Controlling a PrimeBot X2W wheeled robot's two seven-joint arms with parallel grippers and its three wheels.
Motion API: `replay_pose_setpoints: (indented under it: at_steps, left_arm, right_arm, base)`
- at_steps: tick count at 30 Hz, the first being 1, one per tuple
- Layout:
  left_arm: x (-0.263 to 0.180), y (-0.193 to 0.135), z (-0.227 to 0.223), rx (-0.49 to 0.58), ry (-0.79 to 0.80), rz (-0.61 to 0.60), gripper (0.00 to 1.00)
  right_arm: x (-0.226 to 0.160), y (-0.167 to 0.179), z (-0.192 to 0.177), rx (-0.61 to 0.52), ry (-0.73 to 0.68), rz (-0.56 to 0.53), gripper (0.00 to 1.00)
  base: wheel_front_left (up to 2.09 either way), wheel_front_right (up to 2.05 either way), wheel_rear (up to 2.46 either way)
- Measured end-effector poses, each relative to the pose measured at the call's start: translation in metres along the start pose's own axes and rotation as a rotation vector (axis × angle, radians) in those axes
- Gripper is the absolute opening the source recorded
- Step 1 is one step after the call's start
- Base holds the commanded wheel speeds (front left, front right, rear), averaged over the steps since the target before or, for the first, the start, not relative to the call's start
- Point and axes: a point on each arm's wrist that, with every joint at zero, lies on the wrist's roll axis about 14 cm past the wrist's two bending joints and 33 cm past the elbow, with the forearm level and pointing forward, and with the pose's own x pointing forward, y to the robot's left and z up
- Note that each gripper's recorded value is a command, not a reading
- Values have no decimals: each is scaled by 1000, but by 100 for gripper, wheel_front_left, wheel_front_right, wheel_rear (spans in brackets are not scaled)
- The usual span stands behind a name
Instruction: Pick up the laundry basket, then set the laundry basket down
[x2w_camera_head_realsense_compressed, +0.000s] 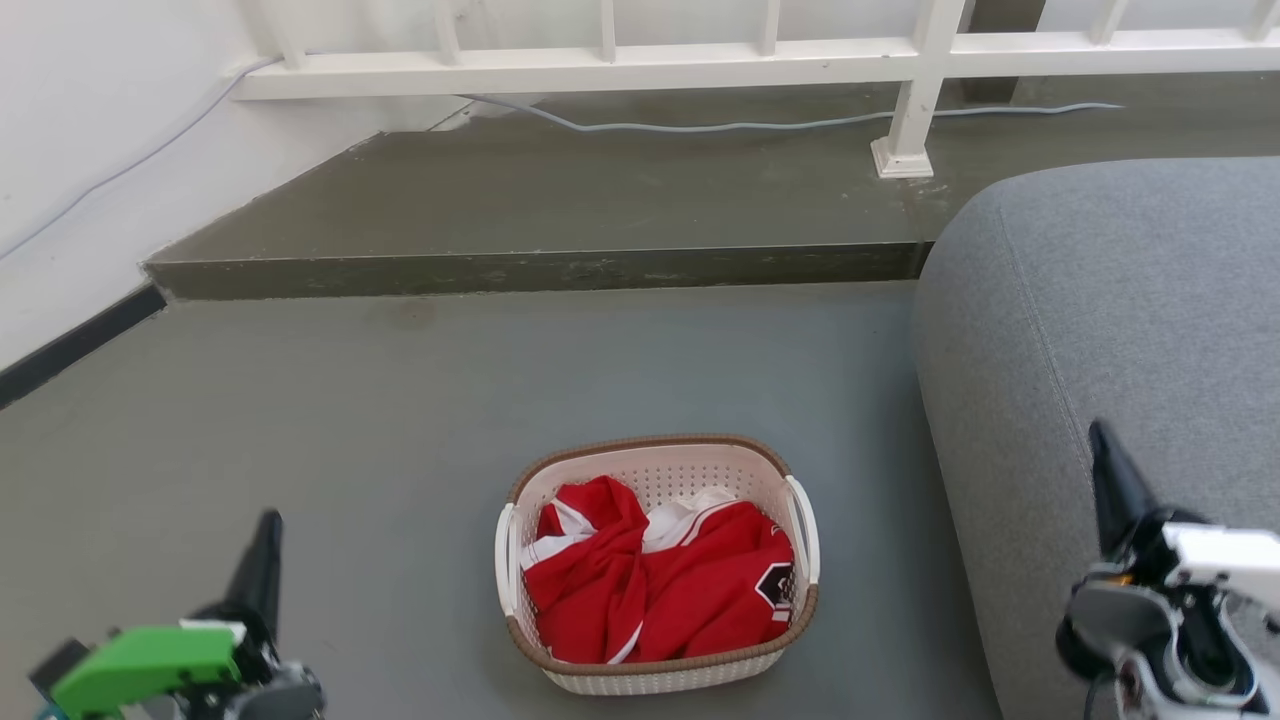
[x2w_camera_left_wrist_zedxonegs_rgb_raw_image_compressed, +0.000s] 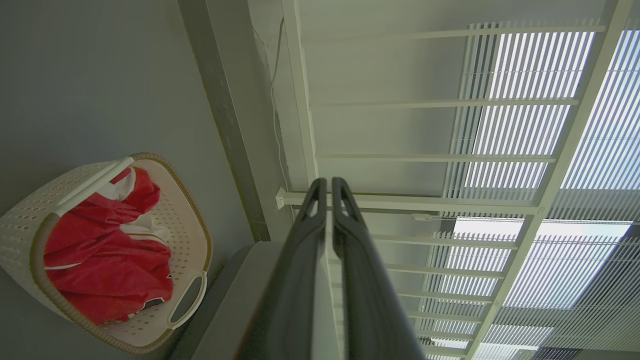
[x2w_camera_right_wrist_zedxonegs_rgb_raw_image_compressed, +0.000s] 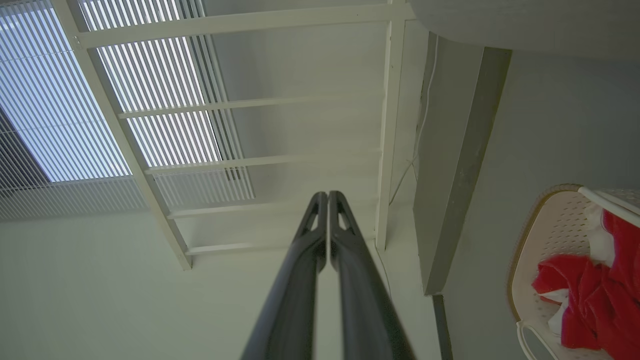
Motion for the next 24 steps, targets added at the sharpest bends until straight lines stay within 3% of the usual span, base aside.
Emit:
replay_pose_setpoints:
  at_steps: [6, 12, 24]
  left_arm:
    - [-16, 38, -10, -31, 8, 110, 100]
    - [-16, 36, -12, -17, 1, 103, 100]
    - [-13, 28, -20, 108, 20, 81, 100]
  right_arm:
    - [-19, -41, -7, 30, 0, -120, 100]
    - [-19, -41, -7, 6, -9, -120, 100]
    - [-16, -31, -7, -142, -14, -97, 100]
  base:
    - [0, 0, 0]
    - [0, 0, 0]
    - [0, 0, 0]
